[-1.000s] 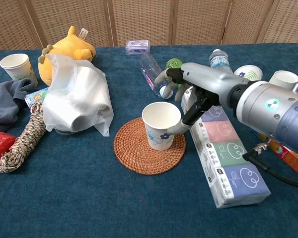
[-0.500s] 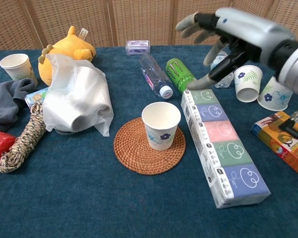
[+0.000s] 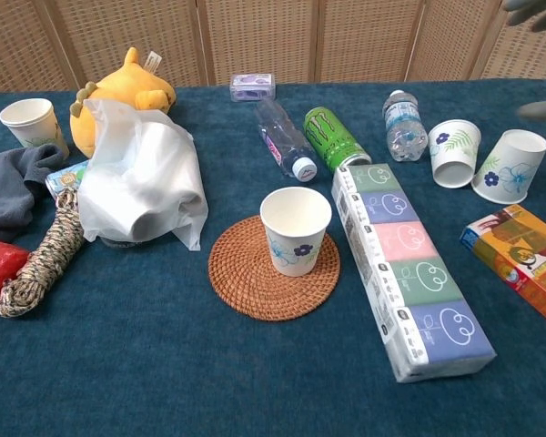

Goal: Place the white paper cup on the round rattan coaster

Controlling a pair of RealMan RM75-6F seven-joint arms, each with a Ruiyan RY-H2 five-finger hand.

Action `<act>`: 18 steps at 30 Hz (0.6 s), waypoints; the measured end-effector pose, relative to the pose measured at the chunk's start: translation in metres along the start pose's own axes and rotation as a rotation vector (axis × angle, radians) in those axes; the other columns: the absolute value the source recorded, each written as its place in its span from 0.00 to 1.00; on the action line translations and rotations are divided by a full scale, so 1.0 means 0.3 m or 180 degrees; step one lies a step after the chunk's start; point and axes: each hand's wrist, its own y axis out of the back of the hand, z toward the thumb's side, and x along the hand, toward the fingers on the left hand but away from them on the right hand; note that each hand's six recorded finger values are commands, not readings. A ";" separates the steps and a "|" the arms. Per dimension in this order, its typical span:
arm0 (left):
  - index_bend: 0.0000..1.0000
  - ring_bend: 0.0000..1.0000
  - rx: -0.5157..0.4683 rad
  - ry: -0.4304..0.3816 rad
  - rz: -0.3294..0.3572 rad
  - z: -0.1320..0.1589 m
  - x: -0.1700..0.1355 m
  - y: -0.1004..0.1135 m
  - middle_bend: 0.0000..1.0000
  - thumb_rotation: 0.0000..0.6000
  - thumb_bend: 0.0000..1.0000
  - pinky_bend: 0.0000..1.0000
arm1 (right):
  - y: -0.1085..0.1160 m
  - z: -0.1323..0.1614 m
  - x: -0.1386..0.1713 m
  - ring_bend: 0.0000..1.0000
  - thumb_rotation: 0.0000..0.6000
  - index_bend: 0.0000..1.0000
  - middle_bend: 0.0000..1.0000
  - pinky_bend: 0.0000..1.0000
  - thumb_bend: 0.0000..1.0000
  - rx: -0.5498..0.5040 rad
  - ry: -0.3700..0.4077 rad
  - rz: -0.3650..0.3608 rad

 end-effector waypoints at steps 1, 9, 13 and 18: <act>0.00 0.00 0.0003 0.0001 -0.0005 0.000 0.000 -0.001 0.00 1.00 0.27 0.00 | 0.015 -0.033 0.011 0.18 1.00 0.16 0.20 0.37 0.00 0.0039 -0.0041 -0.0023; 0.00 0.00 0.0054 -0.0022 -0.0020 0.014 -0.002 -0.013 0.00 1.00 0.27 0.00 | 0.177 -0.266 0.143 0.18 1.00 0.16 0.20 0.37 0.00 0.0416 -0.0329 -0.0231; 0.00 0.00 0.0078 -0.0037 -0.0020 0.024 -0.009 -0.019 0.00 1.00 0.27 0.00 | 0.244 -0.322 0.221 0.18 1.00 0.15 0.19 0.37 0.00 0.0592 -0.0387 -0.0352; 0.00 0.00 0.0117 -0.0041 -0.0031 0.027 -0.014 -0.026 0.00 1.00 0.27 0.00 | 0.281 -0.361 0.319 0.18 1.00 0.14 0.18 0.37 0.00 0.0612 -0.0525 -0.0280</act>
